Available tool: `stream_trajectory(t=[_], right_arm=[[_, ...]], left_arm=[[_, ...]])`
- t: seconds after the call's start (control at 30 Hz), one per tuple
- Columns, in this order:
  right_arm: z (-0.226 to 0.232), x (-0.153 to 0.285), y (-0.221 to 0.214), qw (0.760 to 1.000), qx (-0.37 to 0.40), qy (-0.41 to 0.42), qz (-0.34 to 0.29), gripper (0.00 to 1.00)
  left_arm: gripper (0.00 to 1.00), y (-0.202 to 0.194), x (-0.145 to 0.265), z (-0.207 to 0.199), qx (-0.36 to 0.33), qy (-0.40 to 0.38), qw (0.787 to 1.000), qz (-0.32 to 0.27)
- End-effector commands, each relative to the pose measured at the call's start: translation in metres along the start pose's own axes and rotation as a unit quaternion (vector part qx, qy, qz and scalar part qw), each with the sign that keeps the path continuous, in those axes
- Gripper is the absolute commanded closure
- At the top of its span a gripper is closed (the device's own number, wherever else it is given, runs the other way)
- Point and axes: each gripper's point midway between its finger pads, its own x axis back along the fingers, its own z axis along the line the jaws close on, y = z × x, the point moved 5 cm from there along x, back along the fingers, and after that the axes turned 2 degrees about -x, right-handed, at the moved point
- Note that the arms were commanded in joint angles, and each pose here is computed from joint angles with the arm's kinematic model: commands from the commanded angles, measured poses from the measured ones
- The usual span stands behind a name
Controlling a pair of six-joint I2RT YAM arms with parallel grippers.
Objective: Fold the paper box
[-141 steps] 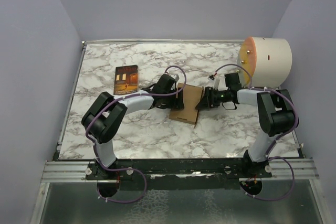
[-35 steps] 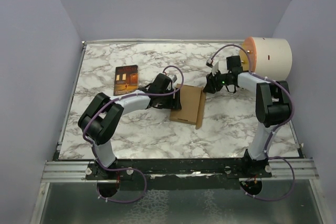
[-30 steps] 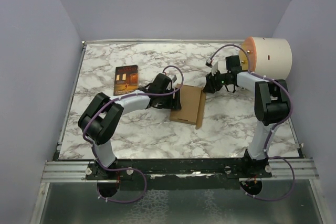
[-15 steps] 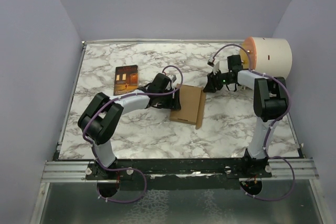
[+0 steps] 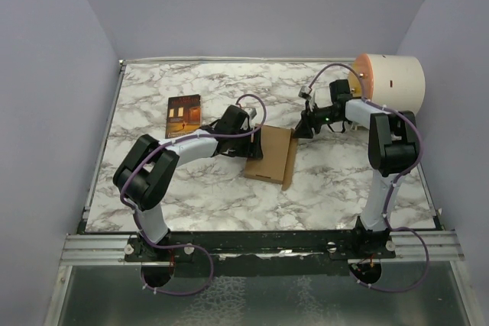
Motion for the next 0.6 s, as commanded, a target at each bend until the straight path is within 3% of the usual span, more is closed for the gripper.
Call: stream_trajectory(t=[0.0, 0.3, 0.4, 0.5, 0.57], right_arm=[[0.01, 0.001, 0.006, 0.997, 0.043, 0.055, -0.012, 0.51], [0.02, 0.017, 0.011, 0.993, 0.107, 0.042, -0.005, 0.46], [0.029, 0.035, 0.024, 0.985, 0.17, 0.011, -0.018, 0.45], [0.043, 0.047, 0.028, 0.959, 0.282, -0.015, -0.03, 0.47], [0.052, 0.051, 0.025, 0.944, 0.327, -0.035, -0.035, 0.57]], left_arm=[[0.35, 0.009, 0.003, -0.002, -0.012, -0.01, 1.0, -0.002], [0.34, 0.019, 0.0, 0.002, -0.046, -0.014, 0.999, 0.006], [0.34, 0.022, -0.002, 0.003, -0.06, -0.014, 0.998, 0.007], [0.34, 0.023, -0.004, 0.004, -0.068, -0.017, 0.998, 0.008], [0.34, 0.025, -0.005, 0.004, -0.069, -0.02, 0.997, 0.007]])
